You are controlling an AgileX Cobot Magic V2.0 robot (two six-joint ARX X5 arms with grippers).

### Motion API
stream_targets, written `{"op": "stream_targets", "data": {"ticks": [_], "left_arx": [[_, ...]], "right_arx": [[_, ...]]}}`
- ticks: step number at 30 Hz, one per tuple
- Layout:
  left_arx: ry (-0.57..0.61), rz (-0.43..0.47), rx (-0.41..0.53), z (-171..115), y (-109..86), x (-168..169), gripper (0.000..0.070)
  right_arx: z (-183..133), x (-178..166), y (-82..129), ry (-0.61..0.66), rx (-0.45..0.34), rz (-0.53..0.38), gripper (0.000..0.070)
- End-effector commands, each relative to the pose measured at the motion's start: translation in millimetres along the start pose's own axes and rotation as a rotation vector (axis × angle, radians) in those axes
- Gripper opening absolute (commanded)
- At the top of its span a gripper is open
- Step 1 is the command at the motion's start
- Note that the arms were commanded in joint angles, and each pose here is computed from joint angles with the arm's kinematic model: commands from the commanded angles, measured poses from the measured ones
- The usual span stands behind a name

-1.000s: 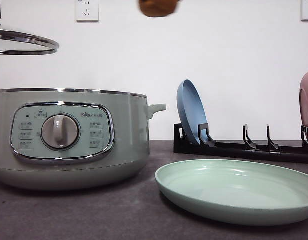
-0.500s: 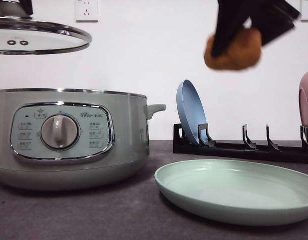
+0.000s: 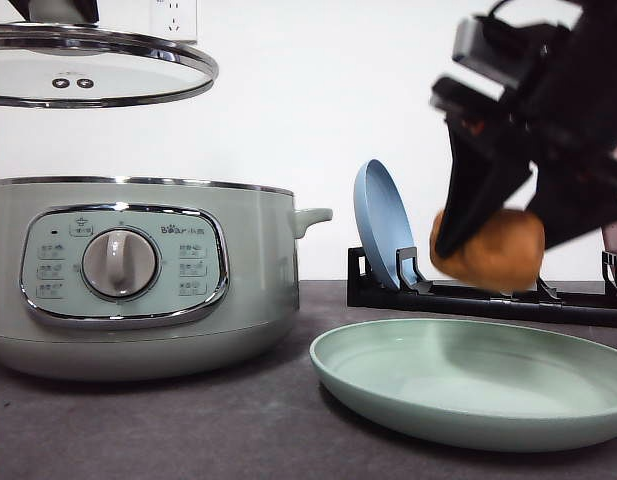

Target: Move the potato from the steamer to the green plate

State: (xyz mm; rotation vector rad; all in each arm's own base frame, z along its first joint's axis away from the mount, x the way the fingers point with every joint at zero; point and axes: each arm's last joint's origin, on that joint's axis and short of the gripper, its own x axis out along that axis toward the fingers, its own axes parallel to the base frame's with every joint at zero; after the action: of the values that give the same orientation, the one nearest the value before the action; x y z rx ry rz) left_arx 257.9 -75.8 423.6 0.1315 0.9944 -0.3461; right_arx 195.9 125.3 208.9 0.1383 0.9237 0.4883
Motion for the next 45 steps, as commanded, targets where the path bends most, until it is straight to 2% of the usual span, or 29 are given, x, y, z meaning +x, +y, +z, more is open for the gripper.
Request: {"op": "stream_targets", "data": {"ticks": [1, 11, 16, 22, 28, 30, 37, 45], "left_arx": [[-0.067, -0.008, 0.022, 5.1, -3.4, -10.3, 0.0], [-0.065, -0.028, 0.049, 5.2, -12.4, -9.8, 0.0], [-0.064, -0.04, 0.067, 5.1, -18.2, -9.5, 0.0], [-0.063, -0.057, 0.092, 4.7, -26.3, -9.2, 0.0], [-0.061, -0.074, 0.116, 4.4, -34.1, -8.8, 0.0], [-0.061, -0.077, 0.12, 4.4, -35.4, -8.5, 0.0], [-0.056, -0.08, 0.125, 7.5, -37.3, -2.6, 0.0], [0.004, -0.08, 0.124, 18.3, -38.1, 27.6, 0.0]], "right_arx": [[-2.5, 6.9, 0.1, -0.005, 0.041, 0.002, 0.0112], [-19.0, 34.4, -7.8, 0.076, 0.069, -0.027, 0.0119], [-22.5, 42.2, -5.2, 0.101, 0.057, -0.026, 0.0177], [-24.8, 43.7, -1.5, 0.107, 0.042, -0.033, 0.0328], [-23.5, 42.8, -1.3, 0.1, 0.042, -0.032, 0.0551], [-20.6, 40.8, -0.6, 0.088, 0.042, -0.029, 0.0595], [3.7, 13.8, 9.9, -0.027, 0.011, -0.017, 0.0601], [31.0, -45.0, 24.6, -0.199, -0.074, -0.033, 0.0601]]}}
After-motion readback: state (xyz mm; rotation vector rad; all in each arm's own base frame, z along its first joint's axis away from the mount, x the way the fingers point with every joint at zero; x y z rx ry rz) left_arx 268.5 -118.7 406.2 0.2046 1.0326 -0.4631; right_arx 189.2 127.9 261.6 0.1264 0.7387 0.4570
